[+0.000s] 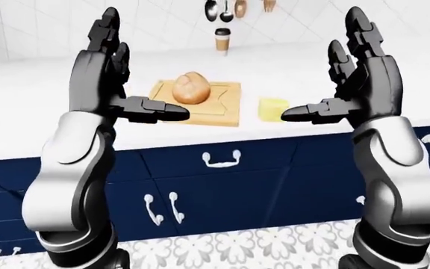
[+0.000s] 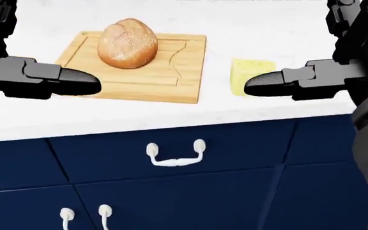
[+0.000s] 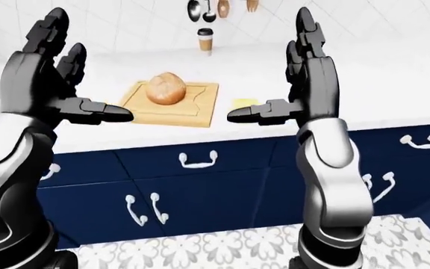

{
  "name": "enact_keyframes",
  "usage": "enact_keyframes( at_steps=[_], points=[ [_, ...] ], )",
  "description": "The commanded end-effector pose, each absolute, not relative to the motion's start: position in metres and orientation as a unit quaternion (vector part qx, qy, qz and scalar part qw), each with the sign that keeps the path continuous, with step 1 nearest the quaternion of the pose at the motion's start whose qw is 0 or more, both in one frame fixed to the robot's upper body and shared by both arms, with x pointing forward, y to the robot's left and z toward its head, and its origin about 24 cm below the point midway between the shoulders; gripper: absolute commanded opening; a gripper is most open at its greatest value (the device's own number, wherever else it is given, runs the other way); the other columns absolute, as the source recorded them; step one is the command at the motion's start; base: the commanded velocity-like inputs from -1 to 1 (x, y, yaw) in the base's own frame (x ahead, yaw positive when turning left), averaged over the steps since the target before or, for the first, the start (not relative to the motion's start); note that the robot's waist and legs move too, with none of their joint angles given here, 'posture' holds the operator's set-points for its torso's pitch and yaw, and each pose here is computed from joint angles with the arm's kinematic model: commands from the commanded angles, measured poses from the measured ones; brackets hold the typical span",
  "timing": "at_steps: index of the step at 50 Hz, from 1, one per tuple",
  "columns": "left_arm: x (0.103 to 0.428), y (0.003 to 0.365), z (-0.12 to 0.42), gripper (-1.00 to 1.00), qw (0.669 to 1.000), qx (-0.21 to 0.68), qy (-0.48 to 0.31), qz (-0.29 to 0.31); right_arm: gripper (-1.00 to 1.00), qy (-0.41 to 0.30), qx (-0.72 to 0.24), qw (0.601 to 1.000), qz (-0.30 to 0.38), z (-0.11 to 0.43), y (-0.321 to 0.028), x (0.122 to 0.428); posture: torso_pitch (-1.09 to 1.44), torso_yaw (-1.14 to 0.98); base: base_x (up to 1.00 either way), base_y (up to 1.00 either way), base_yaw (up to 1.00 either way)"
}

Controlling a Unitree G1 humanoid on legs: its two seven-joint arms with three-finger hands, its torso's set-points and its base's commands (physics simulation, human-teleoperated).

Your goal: Pick up the wedge of cheese and place it on the slice of bread to prepare a simple cheese on bread dish.

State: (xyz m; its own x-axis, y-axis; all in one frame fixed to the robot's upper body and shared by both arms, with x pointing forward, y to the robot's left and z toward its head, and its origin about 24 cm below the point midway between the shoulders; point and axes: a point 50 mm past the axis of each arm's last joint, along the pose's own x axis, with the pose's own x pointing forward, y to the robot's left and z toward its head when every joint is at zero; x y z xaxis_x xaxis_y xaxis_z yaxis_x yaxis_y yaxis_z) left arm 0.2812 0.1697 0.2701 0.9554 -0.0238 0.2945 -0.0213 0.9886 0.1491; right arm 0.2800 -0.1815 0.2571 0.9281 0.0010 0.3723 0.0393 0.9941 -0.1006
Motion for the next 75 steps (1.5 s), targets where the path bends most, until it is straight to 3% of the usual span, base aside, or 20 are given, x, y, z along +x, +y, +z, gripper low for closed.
enact_keyframes(
  at_steps=[1,40,60,75],
  points=[
    [0.278,0.172,0.279,1.0,0.981,0.079,-0.175,0.009,1.0,-0.219,-0.054,0.974,-0.004,0.267,-0.179,0.277,0.0,0.0,0.34,0.43,0.0],
    [0.277,0.174,0.277,1.0,0.982,0.082,-0.172,0.009,1.0,-0.23,-0.046,0.971,-0.041,0.272,-0.197,0.267,0.0,0.0,0.05,0.03,0.0],
    [0.278,0.175,0.269,1.0,0.983,0.082,-0.164,0.006,1.0,-0.184,-0.137,0.968,-0.096,0.28,-0.234,0.239,0.0,0.0,0.0,0.0,0.0],
    [0.282,0.175,0.266,1.0,0.984,0.081,-0.16,0.003,1.0,-0.156,-0.197,0.962,-0.11,0.281,-0.251,0.201,0.0,0.0,0.0,0.0,0.0]
  ],
)
